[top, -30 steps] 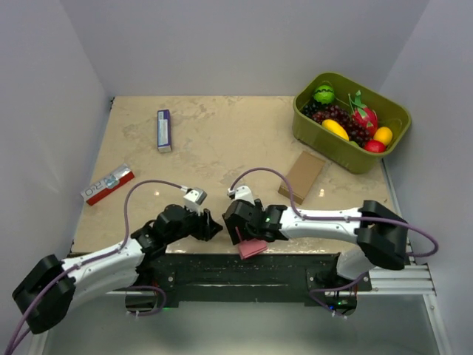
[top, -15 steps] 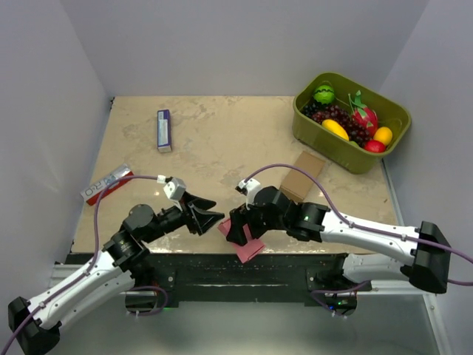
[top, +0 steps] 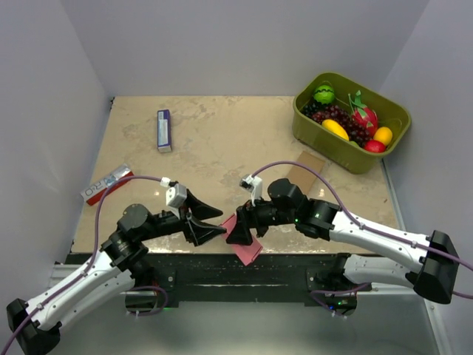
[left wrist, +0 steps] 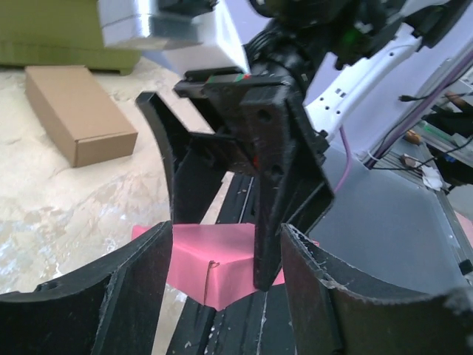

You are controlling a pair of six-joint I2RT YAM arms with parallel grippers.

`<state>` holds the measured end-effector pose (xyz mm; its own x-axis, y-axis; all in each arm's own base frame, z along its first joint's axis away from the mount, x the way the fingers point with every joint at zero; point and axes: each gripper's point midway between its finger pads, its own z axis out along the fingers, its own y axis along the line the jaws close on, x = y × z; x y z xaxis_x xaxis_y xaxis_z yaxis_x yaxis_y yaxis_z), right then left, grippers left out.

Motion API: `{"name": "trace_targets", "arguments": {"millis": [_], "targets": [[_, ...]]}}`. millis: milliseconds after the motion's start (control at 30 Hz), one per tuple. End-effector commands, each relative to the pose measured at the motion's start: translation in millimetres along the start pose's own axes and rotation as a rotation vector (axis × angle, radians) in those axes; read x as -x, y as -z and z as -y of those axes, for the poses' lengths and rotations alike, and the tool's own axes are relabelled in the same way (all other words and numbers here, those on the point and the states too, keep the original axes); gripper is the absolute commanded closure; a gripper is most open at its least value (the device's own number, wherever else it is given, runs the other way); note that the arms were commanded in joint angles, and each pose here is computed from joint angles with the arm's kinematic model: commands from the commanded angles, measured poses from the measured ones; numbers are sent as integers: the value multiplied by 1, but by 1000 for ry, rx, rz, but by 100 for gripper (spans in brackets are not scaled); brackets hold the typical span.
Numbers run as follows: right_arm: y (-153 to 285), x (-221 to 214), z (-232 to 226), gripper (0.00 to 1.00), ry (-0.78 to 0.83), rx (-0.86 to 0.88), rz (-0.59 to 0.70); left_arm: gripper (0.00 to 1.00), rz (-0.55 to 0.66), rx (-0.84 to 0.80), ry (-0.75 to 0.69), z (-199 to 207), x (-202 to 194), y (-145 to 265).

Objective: Fold the paper box

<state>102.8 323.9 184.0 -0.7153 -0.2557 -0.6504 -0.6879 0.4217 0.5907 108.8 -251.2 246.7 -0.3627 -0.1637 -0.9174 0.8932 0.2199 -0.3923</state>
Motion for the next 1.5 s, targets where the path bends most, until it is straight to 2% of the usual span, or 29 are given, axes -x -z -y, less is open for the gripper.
{"name": "trace_targets", "arguments": {"millis": [0, 133, 267, 433, 600, 1267, 1400, 1467], "targets": [[10, 7, -22, 57, 13, 131, 24, 34, 54, -122, -61, 27, 23, 2], [16, 11, -30, 57, 16, 173, 37, 33, 50, -169, -55, 35, 21, 3], [22, 13, -37, 57, 23, 200, 46, 33, 18, -158, -44, 32, 13, 4], [26, 15, -43, 58, 24, 229, 56, 33, 35, -151, -47, 32, 16, 5], [31, 17, -47, 59, 41, 239, 66, 38, 56, -161, -16, 33, 19, 3], [45, 20, -65, 66, 144, 329, 95, 71, 2, -179, 52, 26, -4, -3], [47, 22, -67, 67, 152, 339, 103, 83, -14, -200, 65, 27, -10, -4], [46, 24, -68, 68, 154, 342, 109, 85, -17, -206, 64, 28, -12, -4]]}}
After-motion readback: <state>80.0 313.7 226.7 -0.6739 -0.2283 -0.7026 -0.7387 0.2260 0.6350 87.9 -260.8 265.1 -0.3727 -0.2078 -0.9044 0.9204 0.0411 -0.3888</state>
